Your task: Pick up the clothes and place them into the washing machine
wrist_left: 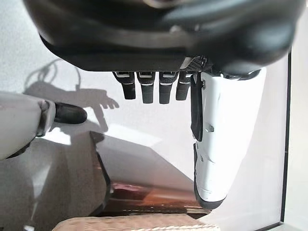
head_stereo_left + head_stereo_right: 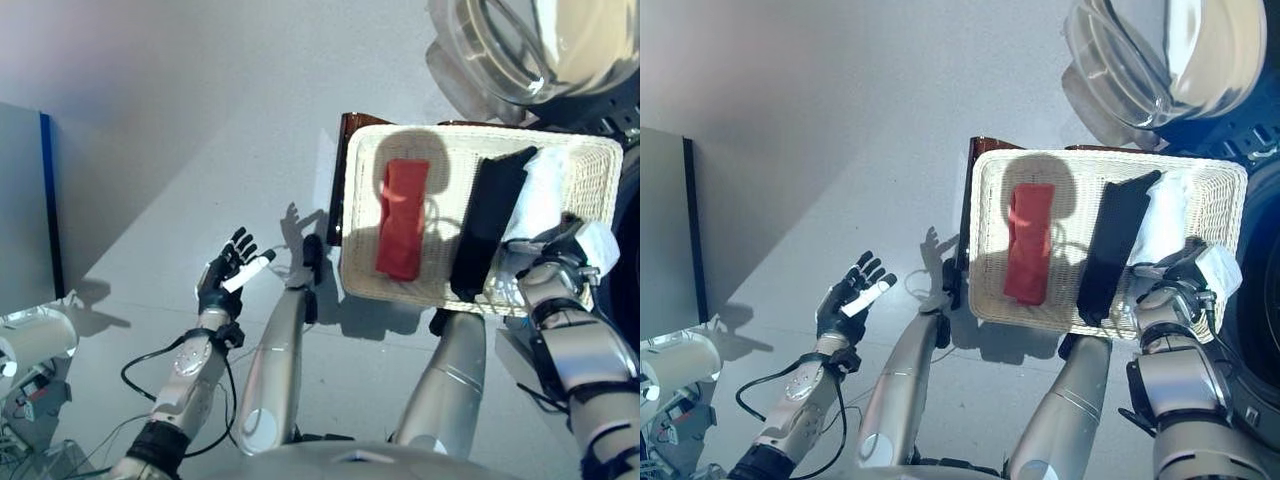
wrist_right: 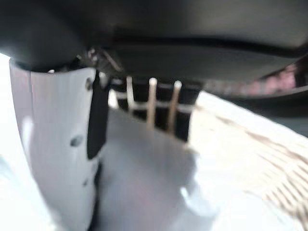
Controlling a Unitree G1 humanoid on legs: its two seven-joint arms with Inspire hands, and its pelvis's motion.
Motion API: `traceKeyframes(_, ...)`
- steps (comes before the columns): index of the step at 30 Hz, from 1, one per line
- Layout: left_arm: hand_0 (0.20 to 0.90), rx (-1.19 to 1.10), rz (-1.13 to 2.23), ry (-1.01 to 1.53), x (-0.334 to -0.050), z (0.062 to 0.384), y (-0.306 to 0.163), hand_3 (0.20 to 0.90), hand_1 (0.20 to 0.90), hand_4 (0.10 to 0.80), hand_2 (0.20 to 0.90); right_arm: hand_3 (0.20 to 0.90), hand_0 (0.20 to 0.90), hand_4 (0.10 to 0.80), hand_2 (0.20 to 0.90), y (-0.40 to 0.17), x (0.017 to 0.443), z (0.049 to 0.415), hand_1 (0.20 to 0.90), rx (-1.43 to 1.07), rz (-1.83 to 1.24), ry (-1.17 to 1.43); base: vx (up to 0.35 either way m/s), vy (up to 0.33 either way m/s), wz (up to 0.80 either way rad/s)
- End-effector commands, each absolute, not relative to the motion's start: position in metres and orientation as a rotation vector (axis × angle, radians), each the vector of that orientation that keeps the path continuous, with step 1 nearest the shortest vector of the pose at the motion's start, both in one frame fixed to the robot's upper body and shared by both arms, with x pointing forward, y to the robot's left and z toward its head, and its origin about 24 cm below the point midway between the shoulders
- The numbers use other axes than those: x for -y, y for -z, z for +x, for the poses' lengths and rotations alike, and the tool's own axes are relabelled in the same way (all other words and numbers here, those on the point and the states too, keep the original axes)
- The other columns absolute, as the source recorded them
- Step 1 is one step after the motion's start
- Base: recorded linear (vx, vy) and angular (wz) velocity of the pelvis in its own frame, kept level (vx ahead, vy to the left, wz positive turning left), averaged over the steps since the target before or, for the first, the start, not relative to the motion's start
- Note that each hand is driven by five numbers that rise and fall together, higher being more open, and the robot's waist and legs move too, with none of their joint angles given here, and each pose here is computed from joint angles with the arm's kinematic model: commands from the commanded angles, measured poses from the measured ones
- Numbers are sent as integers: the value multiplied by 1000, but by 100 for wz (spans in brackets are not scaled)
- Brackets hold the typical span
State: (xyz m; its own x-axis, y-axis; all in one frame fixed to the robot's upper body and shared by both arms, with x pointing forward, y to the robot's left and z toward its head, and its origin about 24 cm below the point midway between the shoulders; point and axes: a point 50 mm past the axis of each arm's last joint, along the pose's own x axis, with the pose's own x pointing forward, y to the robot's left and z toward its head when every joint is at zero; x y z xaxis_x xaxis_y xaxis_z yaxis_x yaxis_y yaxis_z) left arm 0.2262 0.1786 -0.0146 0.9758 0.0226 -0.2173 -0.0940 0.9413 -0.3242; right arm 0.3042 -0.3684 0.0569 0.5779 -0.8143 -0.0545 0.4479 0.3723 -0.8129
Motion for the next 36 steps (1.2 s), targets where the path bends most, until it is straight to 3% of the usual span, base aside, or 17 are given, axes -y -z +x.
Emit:
traceKeyframes(1,900,-101,-343,-90,-189,222,-3,900,900,800,900,200,200,300,200,-45,359,305,200,-527,-878,756,0,0,0)
traceKeyframes(7,900,-95,-330,-105,-193,224,-3,900,900,800,900,200,200,300,200,-42,364,299,200,-540,-750,827,40,-7,0)
traceKeyframes(10,900,-96,-342,-121,-196,224,-3,900,900,800,900,200,200,300,200,-46,367,299,200,-449,-396,959,49,-19,-2)
traceKeyframes(11,900,-94,-357,-138,-197,225,-3,900,900,800,900,200,200,300,200,-53,365,304,200,-304,-47,1023,56,-22,-4)
traceKeyframes(14,900,-93,-358,-156,-200,224,-3,900,900,800,900,200,200,300,200,-53,356,307,200,-191,149,1028,21,-12,-6)
traceKeyframes(16,900,-109,-384,-184,-202,224,0,900,900,800,900,200,200,300,200,-48,339,309,200,-41,477,1008,14,-13,-5)
traceKeyframes(17,900,-110,-383,-184,-202,224,0,900,900,800,900,200,200,300,200,-47,339,309,200,-42,479,1008,16,-10,-9)
traceKeyframes(21,900,-140,-427,-193,-198,222,6,900,900,800,900,200,200,300,200,-51,318,315,200,189,970,983,13,-23,-9)
traceKeyframes(28,900,-147,-476,-203,-196,219,8,900,900,800,900,200,200,300,200,-72,312,316,200,400,1153,924,7,-15,-5)
traceKeyframes(36,900,-155,-460,-223,-200,216,12,900,900,800,900,200,200,300,200,-100,338,304,200,590,1164,999,5,1,-3)
